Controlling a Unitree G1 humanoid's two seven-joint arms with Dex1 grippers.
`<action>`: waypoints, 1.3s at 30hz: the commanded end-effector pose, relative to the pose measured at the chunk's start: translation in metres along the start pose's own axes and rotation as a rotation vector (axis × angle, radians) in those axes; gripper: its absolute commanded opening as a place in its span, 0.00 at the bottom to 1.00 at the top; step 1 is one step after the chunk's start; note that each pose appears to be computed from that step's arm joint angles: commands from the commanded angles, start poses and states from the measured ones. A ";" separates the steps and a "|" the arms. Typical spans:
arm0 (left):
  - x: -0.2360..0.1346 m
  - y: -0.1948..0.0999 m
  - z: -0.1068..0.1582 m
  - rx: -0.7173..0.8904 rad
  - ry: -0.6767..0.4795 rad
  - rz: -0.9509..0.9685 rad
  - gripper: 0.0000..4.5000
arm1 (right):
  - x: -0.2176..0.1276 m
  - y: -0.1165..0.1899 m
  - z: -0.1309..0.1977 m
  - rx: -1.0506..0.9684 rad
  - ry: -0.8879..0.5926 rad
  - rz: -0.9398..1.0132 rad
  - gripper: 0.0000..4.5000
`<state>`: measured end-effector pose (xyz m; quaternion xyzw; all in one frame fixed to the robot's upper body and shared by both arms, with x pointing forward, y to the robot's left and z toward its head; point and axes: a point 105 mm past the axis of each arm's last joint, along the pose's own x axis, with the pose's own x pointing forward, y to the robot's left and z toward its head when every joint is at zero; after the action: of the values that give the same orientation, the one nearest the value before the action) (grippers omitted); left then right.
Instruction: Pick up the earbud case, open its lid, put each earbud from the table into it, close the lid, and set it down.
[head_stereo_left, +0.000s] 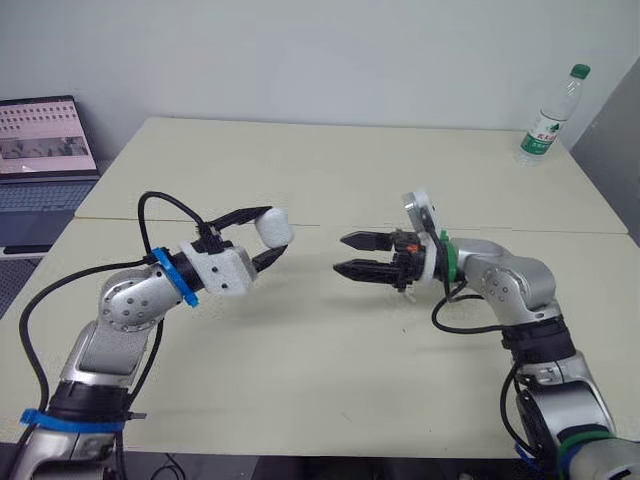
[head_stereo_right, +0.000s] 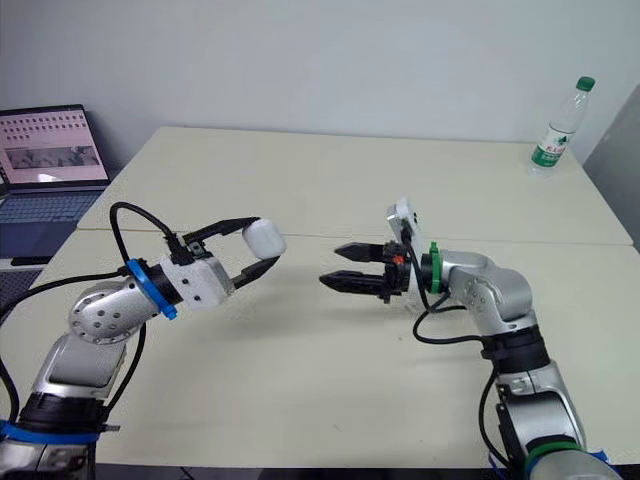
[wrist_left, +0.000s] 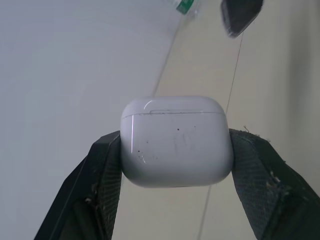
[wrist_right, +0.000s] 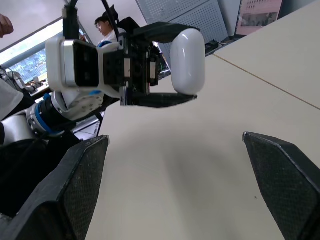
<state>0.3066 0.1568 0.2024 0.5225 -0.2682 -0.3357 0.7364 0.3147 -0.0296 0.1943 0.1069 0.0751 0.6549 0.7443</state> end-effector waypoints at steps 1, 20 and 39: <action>0.003 0.006 0.017 0.108 -0.103 0.026 0.62 | 0.014 0.009 0.006 -0.022 -0.011 0.020 1.00; 0.010 0.002 0.029 0.186 -0.199 0.022 0.62 | 0.049 0.011 0.010 0.022 -0.020 -0.001 1.00; 0.009 -0.005 0.031 0.180 -0.214 0.009 0.62 | 0.053 0.005 0.008 0.007 -0.016 -0.031 0.19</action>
<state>0.2952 0.1367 0.2026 0.5464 -0.3523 -0.3571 0.6706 0.3159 0.0229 0.1907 0.1103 0.0959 0.6434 0.7514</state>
